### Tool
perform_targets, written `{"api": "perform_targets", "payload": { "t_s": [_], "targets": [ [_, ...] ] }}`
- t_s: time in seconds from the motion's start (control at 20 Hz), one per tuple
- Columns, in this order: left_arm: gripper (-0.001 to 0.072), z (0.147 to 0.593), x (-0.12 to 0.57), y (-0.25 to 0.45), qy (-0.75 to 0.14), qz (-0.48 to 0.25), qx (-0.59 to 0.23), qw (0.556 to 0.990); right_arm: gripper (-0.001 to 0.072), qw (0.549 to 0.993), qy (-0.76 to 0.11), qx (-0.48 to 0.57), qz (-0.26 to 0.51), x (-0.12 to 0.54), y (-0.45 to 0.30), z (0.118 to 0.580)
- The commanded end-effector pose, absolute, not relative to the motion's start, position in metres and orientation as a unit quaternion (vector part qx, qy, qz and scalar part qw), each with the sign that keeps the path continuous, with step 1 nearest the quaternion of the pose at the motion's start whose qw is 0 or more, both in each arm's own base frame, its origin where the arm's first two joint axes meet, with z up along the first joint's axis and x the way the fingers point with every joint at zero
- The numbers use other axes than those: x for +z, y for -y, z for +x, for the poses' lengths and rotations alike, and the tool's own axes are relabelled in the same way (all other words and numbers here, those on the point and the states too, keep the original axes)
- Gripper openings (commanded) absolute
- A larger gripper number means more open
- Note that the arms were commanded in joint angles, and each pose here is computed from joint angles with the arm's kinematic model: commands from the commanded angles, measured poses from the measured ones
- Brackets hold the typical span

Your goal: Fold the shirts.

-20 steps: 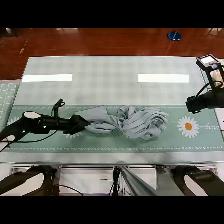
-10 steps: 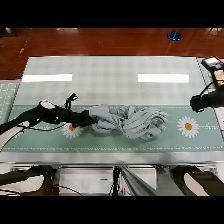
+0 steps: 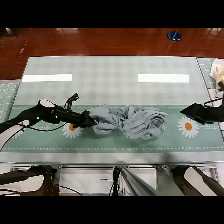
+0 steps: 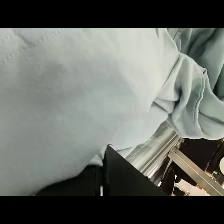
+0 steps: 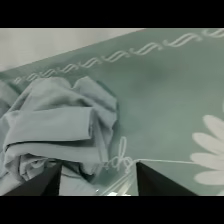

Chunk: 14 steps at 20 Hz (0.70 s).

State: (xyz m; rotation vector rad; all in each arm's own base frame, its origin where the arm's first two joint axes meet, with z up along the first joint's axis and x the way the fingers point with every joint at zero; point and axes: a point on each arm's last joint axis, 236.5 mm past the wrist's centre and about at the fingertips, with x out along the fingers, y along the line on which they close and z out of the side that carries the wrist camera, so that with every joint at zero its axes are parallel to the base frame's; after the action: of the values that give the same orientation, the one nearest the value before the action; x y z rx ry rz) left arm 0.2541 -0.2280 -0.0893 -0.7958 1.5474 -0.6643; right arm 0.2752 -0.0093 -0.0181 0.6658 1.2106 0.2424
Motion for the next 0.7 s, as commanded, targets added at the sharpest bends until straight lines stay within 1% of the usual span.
{"api": "perform_targets", "payload": {
  "t_s": [0.0, 0.15, 0.4, 0.45, 0.5, 0.55, 0.6, 0.65],
  "targets": [
    [0.0026, 0.254, -0.088, 0.227, -0.665, -0.343, -0.291, 0.596, 0.0519, 0.732, -0.556, 0.188, 0.347, -0.033, -0.029, 0.268],
    [0.0026, 0.257, -0.085, 0.222, -0.663, -0.351, -0.292, 0.594, 0.0519, 0.723, -0.591, 0.186, 0.306, -0.057, -0.032, 0.263],
    [0.0027, 0.261, -0.077, 0.208, -0.658, -0.373, -0.293, 0.585, 0.0517, 0.684, -0.638, 0.206, 0.286, -0.092, -0.06, 0.257],
    [0.0027, 0.262, -0.076, 0.207, -0.657, -0.376, -0.294, 0.584, 0.0494, 0.685, -0.643, 0.206, 0.274, -0.101, -0.065, 0.26],
    [0.0027, 0.263, -0.073, 0.207, -0.656, -0.376, -0.297, 0.583, 0.0375, 0.697, -0.639, 0.196, 0.259, -0.111, -0.066, 0.268],
    [0.0026, 0.265, -0.069, 0.208, -0.653, -0.374, -0.306, 0.584, 0.0223, 0.715, -0.627, 0.178, 0.254, -0.116, -0.066, 0.281],
    [0.0026, 0.267, -0.061, 0.211, -0.645, -0.37, -0.324, 0.585, 0.0021, 0.733, -0.606, 0.163, 0.263, -0.115, -0.068, 0.298],
    [0.0026, 0.27, -0.052, 0.214, -0.637, -0.369, -0.343, 0.583, 0.0027, 0.744, -0.584, 0.16, 0.284, -0.108, -0.07, 0.312]
  ]
}}
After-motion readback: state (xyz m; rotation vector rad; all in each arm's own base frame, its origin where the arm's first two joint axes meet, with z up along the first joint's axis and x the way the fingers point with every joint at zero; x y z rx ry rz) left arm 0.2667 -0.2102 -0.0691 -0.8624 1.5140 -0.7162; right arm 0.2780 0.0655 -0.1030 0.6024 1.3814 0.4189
